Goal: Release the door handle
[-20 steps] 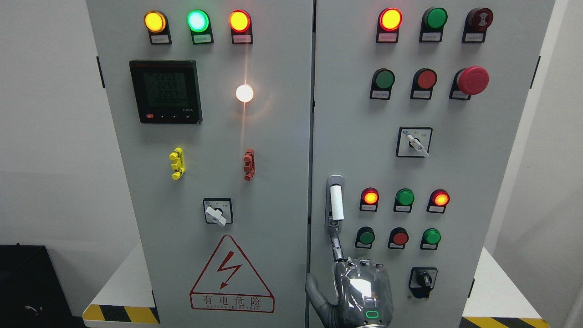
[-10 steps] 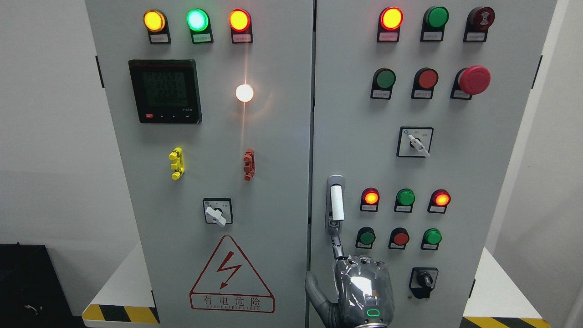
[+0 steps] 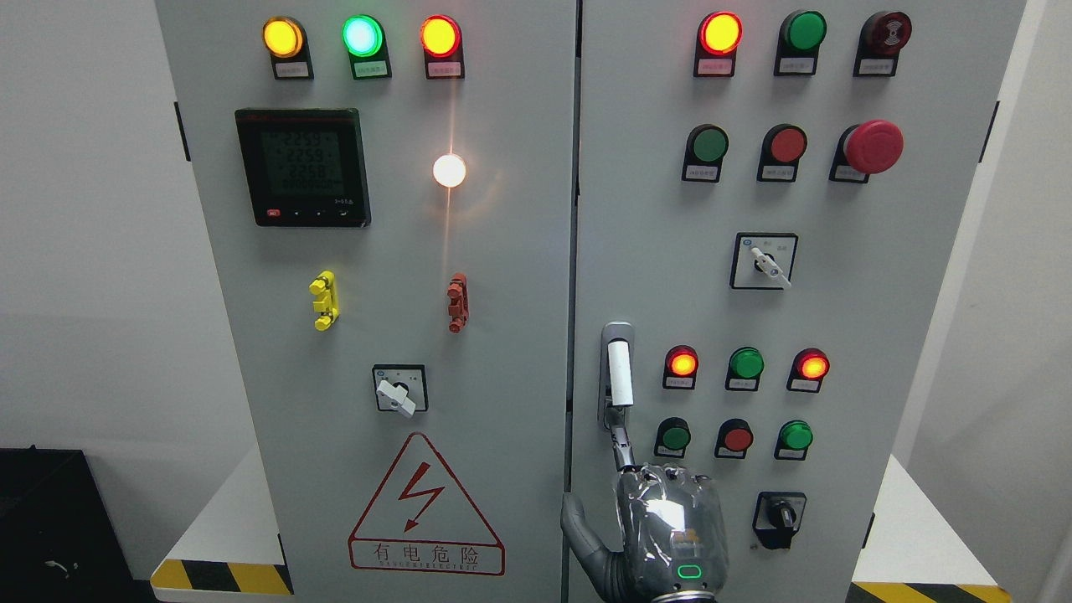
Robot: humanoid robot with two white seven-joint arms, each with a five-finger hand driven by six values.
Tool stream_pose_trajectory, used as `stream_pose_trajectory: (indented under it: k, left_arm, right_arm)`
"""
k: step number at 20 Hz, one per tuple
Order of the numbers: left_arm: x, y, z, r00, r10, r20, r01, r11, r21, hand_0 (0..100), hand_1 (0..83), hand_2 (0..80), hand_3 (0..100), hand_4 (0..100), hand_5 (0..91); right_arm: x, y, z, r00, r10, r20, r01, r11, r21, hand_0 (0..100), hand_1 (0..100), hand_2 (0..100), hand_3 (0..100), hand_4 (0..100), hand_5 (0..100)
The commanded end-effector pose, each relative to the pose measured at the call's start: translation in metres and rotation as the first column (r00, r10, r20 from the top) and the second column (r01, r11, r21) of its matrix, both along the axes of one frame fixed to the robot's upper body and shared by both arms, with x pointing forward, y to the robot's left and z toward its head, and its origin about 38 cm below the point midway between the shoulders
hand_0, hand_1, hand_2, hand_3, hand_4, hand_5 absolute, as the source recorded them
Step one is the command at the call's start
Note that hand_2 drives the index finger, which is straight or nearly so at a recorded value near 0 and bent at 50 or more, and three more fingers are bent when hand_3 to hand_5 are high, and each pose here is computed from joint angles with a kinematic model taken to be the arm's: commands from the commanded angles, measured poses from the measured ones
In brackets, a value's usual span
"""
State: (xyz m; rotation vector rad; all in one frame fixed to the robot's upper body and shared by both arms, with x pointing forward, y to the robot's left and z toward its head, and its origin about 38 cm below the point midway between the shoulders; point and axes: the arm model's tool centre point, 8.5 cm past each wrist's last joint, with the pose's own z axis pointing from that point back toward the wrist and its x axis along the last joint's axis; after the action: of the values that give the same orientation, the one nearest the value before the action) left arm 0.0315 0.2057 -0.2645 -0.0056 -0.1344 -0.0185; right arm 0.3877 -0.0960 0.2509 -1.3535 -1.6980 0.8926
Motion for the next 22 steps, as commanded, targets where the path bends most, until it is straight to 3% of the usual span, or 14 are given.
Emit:
stream_pose_trajectory:
  k: [1, 9, 22]
  left_arm:
    - [-0.011, 0.0, 0.0, 1.0, 0.002, -0.016, -0.002, 1.0, 0.0, 12, 55.6, 0.0, 0, 0, 0.0]
    - [-0.011, 0.0, 0.0, 1.0, 0.0, -0.018, 0.0, 1.0, 0.0, 12, 55.6, 0.0, 0, 0, 0.0]
    - [-0.011, 0.0, 0.0, 1.0, 0.0, -0.016, 0.0, 1.0, 0.0, 12, 55.6, 0.0, 0, 0, 0.0]
  right_arm:
    - [-0.003, 0.0, 0.005, 1.0, 0.003, 0.017, -0.004, 1.0, 0.007, 46, 18, 9, 100, 97, 100]
    - [-0.005, -0.001, 0.008, 1.0, 0.004, 0.025, -0.004, 1.0, 0.012, 46, 18, 36, 100, 97, 100]
    - [-0.009, -0.005, 0.018, 0.998, 0.003, 0.057, -0.005, 1.0, 0.023, 49, 19, 53, 100, 97, 100]
